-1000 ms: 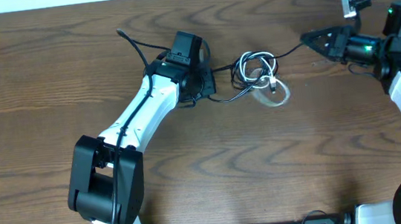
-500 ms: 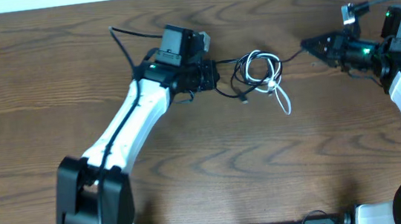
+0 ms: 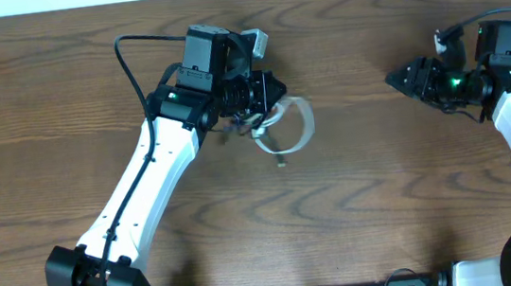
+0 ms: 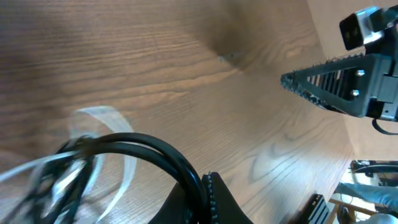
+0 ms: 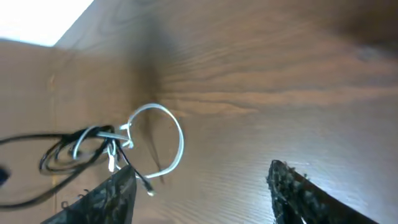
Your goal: Untangle cables
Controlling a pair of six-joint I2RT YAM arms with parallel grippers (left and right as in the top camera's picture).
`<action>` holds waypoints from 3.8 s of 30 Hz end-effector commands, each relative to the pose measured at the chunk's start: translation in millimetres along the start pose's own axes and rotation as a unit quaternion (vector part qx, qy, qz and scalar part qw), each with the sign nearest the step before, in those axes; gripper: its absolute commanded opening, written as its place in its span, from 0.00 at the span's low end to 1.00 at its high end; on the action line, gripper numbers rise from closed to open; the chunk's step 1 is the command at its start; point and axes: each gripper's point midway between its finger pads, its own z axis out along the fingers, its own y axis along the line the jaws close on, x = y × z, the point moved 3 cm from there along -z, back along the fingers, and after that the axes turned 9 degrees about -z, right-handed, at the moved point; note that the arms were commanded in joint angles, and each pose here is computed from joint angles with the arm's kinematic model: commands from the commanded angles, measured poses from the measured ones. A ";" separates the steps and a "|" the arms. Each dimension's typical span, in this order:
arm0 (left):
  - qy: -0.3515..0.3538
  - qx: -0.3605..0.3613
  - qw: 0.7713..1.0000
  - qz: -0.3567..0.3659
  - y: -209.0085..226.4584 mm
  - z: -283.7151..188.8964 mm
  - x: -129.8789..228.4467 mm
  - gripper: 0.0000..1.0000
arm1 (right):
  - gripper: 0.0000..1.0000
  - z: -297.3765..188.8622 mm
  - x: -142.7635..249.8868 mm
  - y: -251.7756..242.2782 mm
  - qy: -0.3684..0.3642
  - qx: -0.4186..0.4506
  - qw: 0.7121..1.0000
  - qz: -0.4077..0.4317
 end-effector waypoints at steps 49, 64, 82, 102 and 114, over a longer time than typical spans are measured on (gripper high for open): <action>0.020 0.142 0.980 -0.138 -47.3 -10.2 -12.2 0.08 | 0.27 151.8 26.7 168.3 0.059 -0.241 0.968 0.038; -0.051 -0.045 0.983 -0.172 67.7 -45.6 -28.1 0.07 | 0.01 99.9 0.6 116.5 0.030 -0.218 0.975 -0.040; -0.027 -0.330 0.936 -0.122 155.1 -83.7 5.0 0.08 | 0.01 -33.7 -43.9 105.6 -0.030 -0.340 0.939 -0.047; 0.008 -0.078 0.996 -0.032 87.0 -53.6 -4.7 0.08 | 0.33 19.4 11.2 63.5 0.034 -0.142 0.987 -0.066; 0.009 0.136 0.985 -0.109 22.3 -57.4 -24.5 0.07 | 0.37 52.7 20.5 107.4 0.046 -0.128 0.989 -0.062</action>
